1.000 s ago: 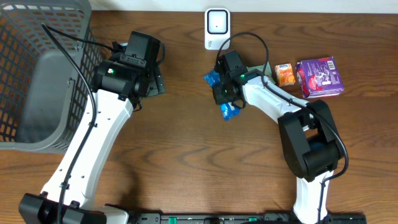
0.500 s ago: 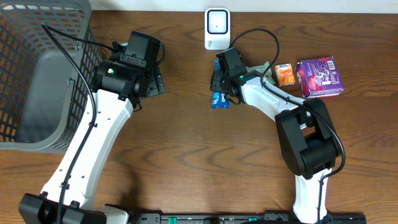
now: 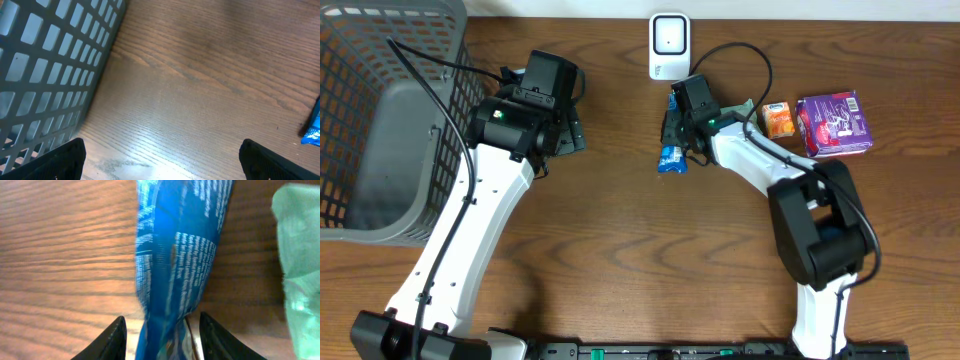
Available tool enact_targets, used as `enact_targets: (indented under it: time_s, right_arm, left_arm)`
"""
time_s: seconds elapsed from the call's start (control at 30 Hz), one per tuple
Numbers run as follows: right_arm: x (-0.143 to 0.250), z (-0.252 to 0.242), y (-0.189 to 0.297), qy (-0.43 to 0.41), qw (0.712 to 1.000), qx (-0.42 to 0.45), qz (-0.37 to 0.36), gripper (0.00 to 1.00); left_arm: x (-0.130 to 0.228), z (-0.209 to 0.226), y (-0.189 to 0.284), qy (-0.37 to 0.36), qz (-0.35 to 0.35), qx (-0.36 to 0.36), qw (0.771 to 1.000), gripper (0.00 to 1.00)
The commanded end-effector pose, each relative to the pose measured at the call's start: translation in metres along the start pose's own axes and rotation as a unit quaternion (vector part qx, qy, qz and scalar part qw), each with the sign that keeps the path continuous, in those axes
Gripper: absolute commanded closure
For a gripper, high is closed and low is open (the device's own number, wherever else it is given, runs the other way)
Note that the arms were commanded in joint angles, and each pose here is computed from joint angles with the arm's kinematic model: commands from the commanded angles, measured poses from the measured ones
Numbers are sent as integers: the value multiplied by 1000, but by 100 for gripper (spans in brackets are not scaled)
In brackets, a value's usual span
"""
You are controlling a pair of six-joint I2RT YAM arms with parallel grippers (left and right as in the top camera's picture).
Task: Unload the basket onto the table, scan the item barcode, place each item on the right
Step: 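Rotate the held Oreo pack under the scanner with the right gripper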
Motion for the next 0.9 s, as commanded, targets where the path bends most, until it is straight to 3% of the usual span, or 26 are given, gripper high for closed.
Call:
enact_targets:
  time_s: [0.0, 0.1, 0.27, 0.47, 0.87]
  right_arm:
    - [-31, 11, 53, 25, 998, -20, -61, 57]
    - [-42, 8, 88, 22, 996, -9, -88, 62]
    - [-48, 6, 117, 30, 994, -10, -106, 97]
    - [-41, 4, 100, 32, 996, -2, -83, 99]
    - [4, -8, -9, 32, 999, 25, 7, 99]
  left_arm:
    - [-1, 1, 0, 5, -1, -4, 1000, 2]
    - [-1, 1, 0, 5, -1, -4, 1000, 2]
    - [-1, 1, -1, 5, -1, -4, 1000, 2]
    - [-1, 1, 0, 5, -1, -4, 1000, 2]
    - [-1, 1, 0, 5, -1, -4, 1000, 2]
Point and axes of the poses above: each gripper's point midway between its finger pads, its own y axis back along the fingers, its own z axis along the line the jaws close on, x = y × z, the point moved 8 cm from there along y, back along the fingers, and after that the axes turned 10 degrees about y, right-handed, at the moved point
